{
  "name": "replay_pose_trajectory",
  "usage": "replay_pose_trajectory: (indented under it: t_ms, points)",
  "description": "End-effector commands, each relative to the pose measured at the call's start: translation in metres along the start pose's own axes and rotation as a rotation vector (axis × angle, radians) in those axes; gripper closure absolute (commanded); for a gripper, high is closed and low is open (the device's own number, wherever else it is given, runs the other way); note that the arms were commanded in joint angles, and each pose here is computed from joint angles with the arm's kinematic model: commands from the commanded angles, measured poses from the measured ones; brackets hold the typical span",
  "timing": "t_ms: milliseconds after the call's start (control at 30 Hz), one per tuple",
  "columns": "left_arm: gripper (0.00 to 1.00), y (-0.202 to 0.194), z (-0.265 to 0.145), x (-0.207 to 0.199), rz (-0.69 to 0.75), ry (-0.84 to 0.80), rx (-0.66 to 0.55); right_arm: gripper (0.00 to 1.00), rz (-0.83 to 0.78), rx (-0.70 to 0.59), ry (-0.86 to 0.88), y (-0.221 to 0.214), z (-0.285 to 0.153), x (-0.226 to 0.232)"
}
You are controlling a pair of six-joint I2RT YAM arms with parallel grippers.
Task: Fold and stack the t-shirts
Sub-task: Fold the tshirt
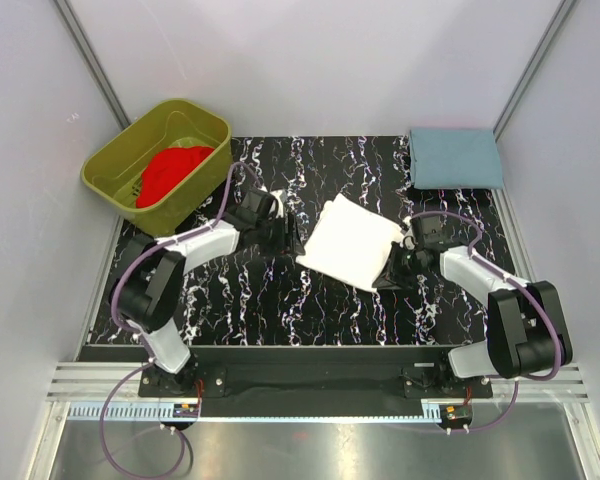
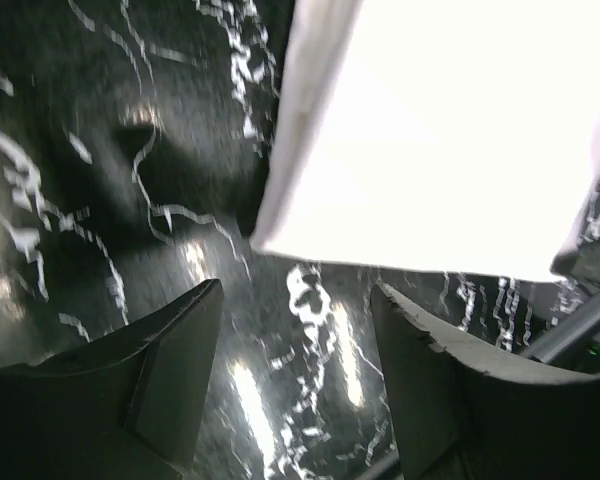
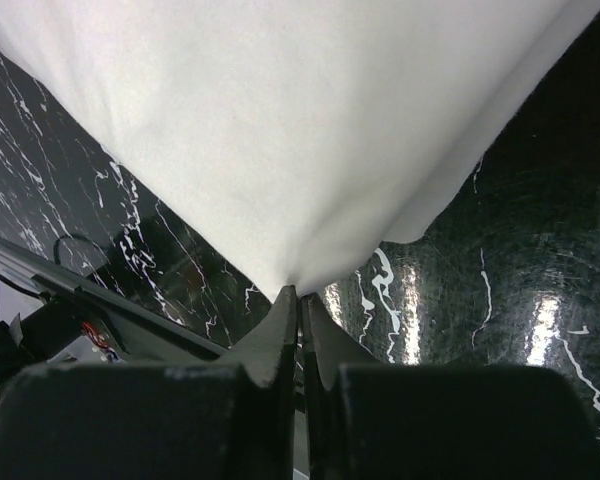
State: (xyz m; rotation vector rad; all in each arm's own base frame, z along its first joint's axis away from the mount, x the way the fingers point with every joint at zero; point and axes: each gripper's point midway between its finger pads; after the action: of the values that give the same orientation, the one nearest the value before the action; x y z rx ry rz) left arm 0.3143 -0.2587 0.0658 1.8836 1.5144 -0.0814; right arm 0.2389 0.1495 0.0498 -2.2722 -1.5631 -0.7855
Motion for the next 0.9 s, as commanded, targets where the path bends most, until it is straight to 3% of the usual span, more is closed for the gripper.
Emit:
replay_pose_trajectory:
  t_ms: [0, 400, 533, 733, 867]
  points:
    - [0.34, 0.011, 0.011, 0.003, 0.079, -0.001, -0.008, 0.94, 0.031, -0.015, -0.002, -0.003, -0.002, -0.001]
    - [0.39, -0.004, 0.035, 0.006, 0.098, -0.067, 0.033, 0.94, 0.030, -0.011, -0.010, -0.008, -0.002, -0.005]
    - [0.51, -0.006, 0.036, -0.003, 0.096, -0.125, 0.034, 0.93, 0.029, -0.010, -0.018, -0.008, -0.001, -0.008]
    - [0.98, -0.012, 0.031, -0.017, 0.057, -0.205, 0.042, 0.92, 0.028, -0.006, -0.007, -0.010, -0.004, -0.005]
    - [1.00, -0.027, 0.017, -0.009, -0.009, -0.148, 0.033, 0.90, 0.029, -0.014, -0.009, -0.007, -0.010, 0.000]
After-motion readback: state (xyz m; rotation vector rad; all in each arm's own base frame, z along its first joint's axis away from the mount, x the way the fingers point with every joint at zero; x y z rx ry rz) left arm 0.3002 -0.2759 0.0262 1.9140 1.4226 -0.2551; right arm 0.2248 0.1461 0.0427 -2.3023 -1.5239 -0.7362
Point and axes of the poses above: each gripper's point midway between its finger pads, its own z axis out along the fingers, its own x axis along the line the jaws close on, y = z × x, and after that the axes turned 8 degrees about z, right-handed
